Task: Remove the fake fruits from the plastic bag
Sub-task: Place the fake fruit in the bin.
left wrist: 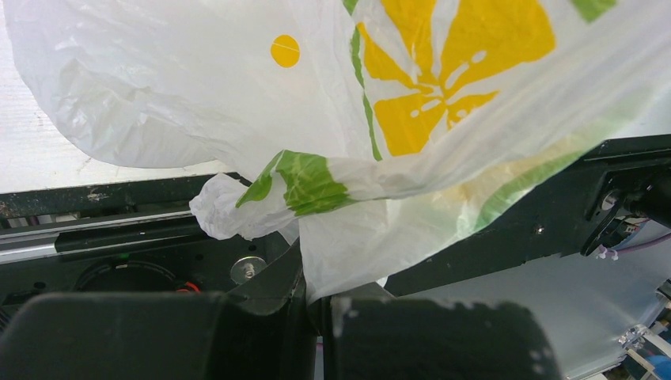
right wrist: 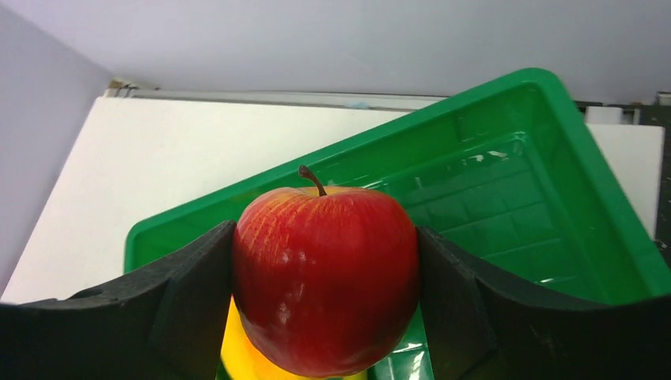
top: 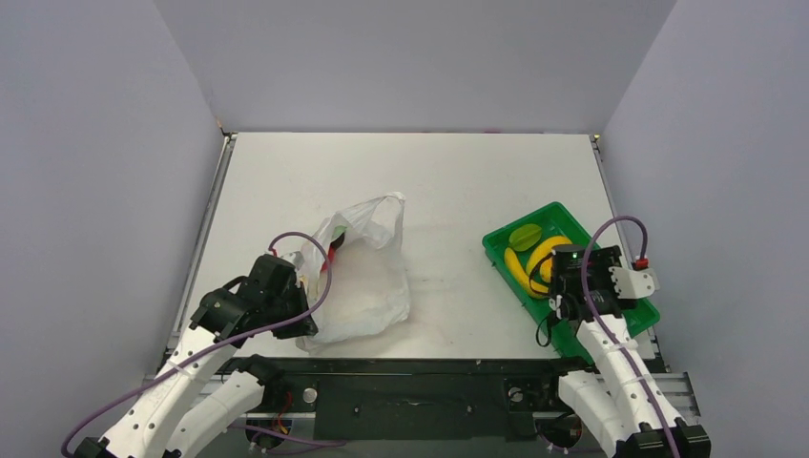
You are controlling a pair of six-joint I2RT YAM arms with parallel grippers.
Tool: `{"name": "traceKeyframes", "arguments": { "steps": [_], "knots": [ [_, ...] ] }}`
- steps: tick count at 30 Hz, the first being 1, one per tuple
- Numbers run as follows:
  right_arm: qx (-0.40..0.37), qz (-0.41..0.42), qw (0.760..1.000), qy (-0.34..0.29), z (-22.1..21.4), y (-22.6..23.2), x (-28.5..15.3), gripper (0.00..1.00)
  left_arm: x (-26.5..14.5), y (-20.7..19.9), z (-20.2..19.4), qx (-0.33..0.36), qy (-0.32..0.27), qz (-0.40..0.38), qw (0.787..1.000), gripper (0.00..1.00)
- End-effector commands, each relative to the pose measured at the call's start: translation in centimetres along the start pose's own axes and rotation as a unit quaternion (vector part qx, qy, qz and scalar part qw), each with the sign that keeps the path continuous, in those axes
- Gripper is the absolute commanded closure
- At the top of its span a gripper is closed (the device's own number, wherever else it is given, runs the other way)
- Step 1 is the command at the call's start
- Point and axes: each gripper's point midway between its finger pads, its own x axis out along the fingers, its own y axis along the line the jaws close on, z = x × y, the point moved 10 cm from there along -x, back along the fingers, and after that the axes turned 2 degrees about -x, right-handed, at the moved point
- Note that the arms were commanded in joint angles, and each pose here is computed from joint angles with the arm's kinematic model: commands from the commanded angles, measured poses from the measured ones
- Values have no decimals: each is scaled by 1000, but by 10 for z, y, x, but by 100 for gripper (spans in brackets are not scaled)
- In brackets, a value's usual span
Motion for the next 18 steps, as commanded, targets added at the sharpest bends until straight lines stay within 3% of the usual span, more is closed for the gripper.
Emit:
{"name": "traceKeyframes", "arguments": {
  "steps": [1, 10, 16, 18],
  "knots": [
    [21, -53, 998, 15, 3, -15, 14, 100, -1, -4, 5, 5, -18, -21, 1000, 100],
    [7, -138, 987, 86, 5, -35, 56, 100, -1, -5, 5, 6, -16, -22, 1000, 100],
    [-21, -145, 980, 137, -9, -33, 71, 100, -2, -5, 5, 6, -18, -26, 999, 100],
    [-24, -145, 979, 142, -13, -32, 73, 96, -2, -5, 5, 6, -17, -26, 999, 100]
  ]
}}
